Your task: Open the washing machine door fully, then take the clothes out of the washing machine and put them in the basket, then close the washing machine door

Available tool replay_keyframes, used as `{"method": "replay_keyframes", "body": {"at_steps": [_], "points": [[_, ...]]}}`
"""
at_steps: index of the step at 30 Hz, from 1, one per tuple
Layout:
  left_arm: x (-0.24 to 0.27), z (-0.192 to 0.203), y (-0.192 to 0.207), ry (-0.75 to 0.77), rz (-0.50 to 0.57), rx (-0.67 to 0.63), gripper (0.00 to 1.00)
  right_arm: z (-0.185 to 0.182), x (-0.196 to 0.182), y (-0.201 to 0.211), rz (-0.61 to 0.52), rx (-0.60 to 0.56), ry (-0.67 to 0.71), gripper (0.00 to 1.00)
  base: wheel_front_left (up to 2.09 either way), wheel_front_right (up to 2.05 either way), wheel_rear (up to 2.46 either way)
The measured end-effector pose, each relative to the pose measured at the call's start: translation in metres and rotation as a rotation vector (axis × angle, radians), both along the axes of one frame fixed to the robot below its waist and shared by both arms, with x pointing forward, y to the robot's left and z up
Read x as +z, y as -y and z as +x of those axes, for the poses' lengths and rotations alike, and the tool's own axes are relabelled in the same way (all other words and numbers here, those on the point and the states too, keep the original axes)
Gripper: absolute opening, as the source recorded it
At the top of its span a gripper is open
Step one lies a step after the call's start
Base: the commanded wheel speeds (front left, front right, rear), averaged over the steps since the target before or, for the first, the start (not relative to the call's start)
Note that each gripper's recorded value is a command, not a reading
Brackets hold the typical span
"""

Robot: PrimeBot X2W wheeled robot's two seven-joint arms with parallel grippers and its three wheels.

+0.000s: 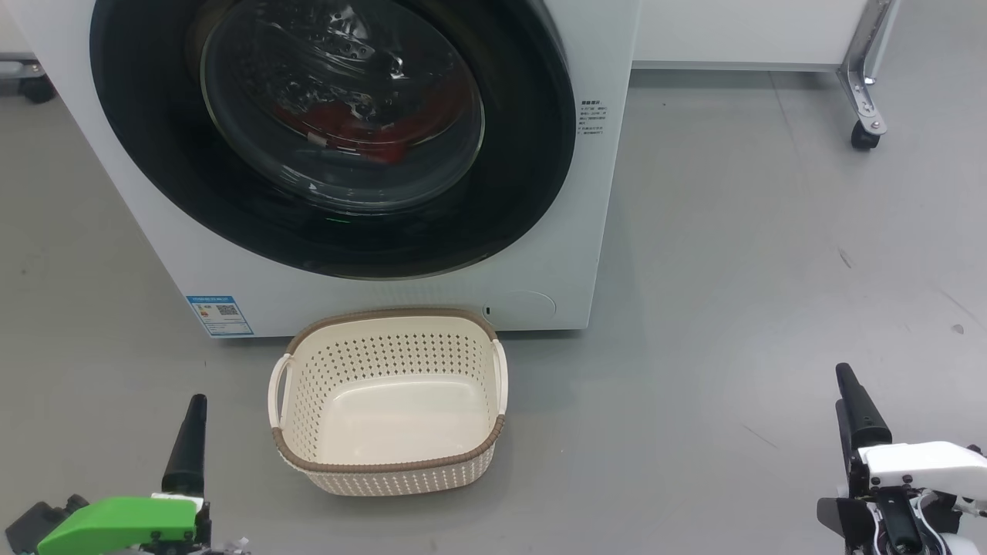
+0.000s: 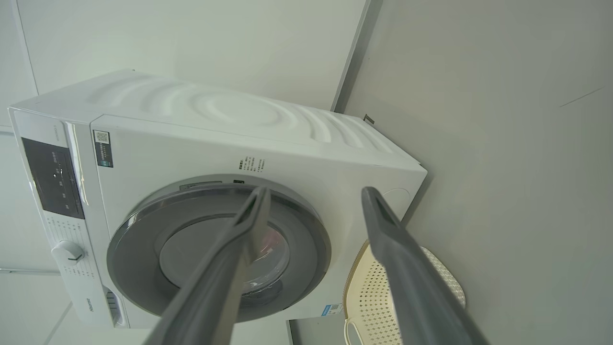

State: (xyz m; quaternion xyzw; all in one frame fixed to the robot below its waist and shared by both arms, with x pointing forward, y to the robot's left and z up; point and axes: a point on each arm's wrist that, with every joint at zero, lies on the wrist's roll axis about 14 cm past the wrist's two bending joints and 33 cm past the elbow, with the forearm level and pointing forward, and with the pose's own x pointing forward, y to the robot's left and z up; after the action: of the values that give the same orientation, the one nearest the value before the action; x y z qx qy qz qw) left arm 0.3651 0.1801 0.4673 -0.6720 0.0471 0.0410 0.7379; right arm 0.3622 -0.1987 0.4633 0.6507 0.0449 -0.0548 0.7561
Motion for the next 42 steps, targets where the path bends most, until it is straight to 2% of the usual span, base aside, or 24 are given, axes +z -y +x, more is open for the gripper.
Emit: {"method": "replay_keyframes", "body": {"at_steps": [12, 24, 34, 42], "points": [[0.014, 0.005, 0.000, 0.046, 0.221, -0.042, 1.00, 0.003, 0.007, -0.004, -0.220, 0.055, 0.021, 1.00, 0.00, 0.00, 0.00], [0.024, 0.007, 0.007, 0.089, 0.451, -0.089, 1.00, 0.008, 0.016, -0.014, -0.494, 0.129, 0.043, 1.00, 0.00, 0.00, 0.00], [0.027, 0.006, 0.017, 0.112, 0.692, -0.147, 1.00, 0.006, 0.014, -0.027, -0.699, 0.192, 0.051, 1.00, 0.00, 0.00, 0.00], [0.027, 0.003, 0.029, 0.142, 0.845, -0.192, 1.00, 0.003, 0.013, -0.038, -0.833, 0.232, 0.065, 1.00, 0.00, 0.00, 0.00]]}}
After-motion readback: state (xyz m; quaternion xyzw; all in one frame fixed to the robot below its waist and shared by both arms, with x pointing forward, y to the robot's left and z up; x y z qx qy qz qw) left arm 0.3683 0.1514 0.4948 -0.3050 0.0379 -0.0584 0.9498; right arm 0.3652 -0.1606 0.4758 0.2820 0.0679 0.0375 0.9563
